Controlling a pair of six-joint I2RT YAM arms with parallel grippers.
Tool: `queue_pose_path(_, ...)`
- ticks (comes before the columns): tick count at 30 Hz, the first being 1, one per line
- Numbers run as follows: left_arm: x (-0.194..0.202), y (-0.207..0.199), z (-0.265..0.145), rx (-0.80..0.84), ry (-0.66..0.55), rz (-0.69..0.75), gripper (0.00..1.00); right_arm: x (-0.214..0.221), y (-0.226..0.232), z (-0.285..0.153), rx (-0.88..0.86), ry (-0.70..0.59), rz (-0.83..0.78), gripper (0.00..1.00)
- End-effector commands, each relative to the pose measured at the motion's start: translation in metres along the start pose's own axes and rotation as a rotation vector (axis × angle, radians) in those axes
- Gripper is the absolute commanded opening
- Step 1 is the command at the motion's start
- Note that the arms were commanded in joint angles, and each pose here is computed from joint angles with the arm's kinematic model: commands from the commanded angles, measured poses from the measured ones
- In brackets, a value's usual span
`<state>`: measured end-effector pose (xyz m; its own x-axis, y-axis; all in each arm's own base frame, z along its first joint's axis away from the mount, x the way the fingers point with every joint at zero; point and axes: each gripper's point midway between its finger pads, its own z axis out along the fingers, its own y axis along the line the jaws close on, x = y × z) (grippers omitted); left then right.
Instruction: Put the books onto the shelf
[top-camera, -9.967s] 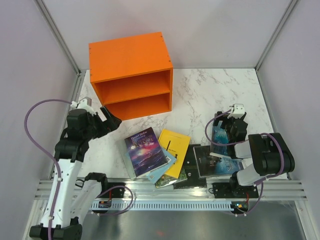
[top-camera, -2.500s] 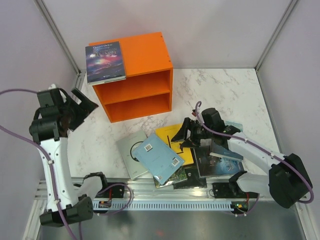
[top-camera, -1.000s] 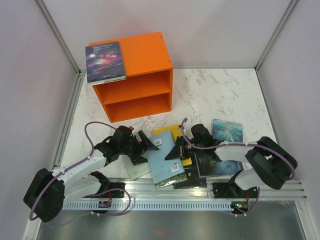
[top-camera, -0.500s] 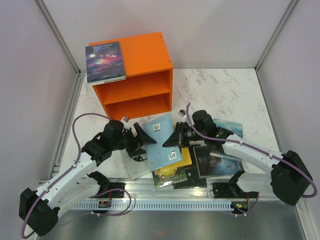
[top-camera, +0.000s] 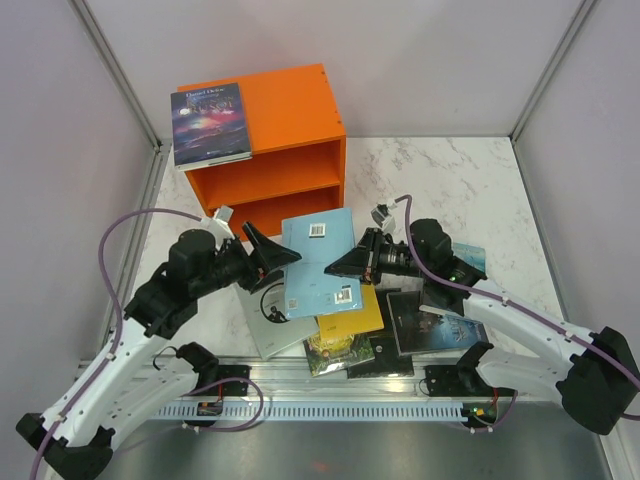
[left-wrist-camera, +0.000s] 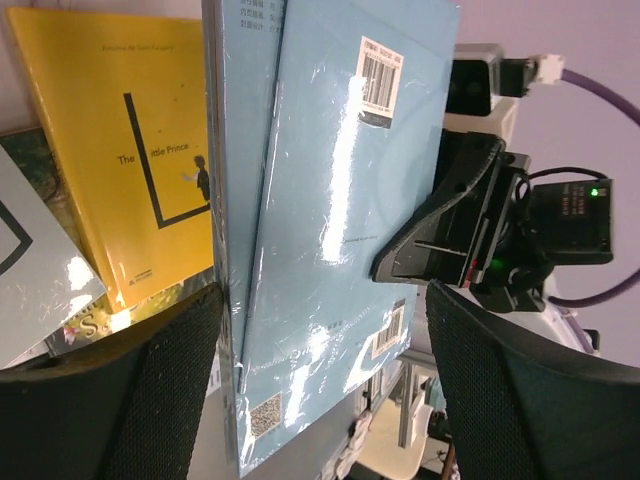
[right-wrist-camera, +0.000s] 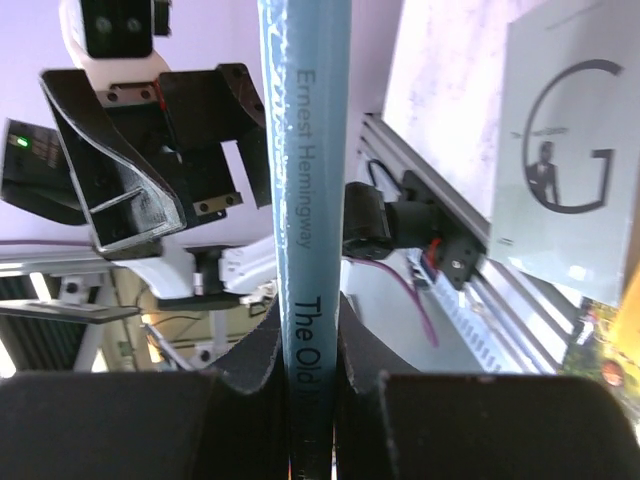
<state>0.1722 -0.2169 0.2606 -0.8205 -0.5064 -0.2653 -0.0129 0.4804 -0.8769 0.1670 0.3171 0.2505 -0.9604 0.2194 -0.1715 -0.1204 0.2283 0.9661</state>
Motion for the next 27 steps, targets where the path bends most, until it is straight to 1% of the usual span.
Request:
queue_pose_path(1,-0.016,-0.029,-0.016,0.087,-0.092,-0.015,0.83,-0.010,0.081,-0.015,-0.290,-0.049,-0.043,0.00)
queue_pose_path(6,-0.020,-0.039,-0.026,0.118,-0.123,0.011,0.82,-0.013,0.109,-0.026,-0.380,-0.056,-0.023,0.00)
queue_pose_path(9,-0.022,-0.039,-0.027,0.119,-0.136,0.021,0.77,-0.015,0.122,-0.030,-0.426,-0.059,-0.035,0.00)
queue_pose_path(18,-0.021,-0.031,-0.029,0.091,-0.143,0.029,0.73,-0.016,0.134,-0.034,-0.473,-0.054,-0.013,0.00)
queue_pose_path(23,-0.022,-0.008,-0.032,-0.053,-0.142,0.068,0.70,-0.016,0.141,-0.037,-0.472,-0.051,-0.043,0.00)
queue_pose_path(24,-0.024,-0.003,-0.032,-0.078,-0.154,0.070,0.69,-0.015,0.137,-0.035,-0.450,-0.047,-0.038,0.00)
queue_pose_path(27,-0.027,-0.009,-0.034,-0.068,-0.159,0.080,0.69,-0.016,0.136,-0.033,-0.418,-0.051,-0.067,0.00)
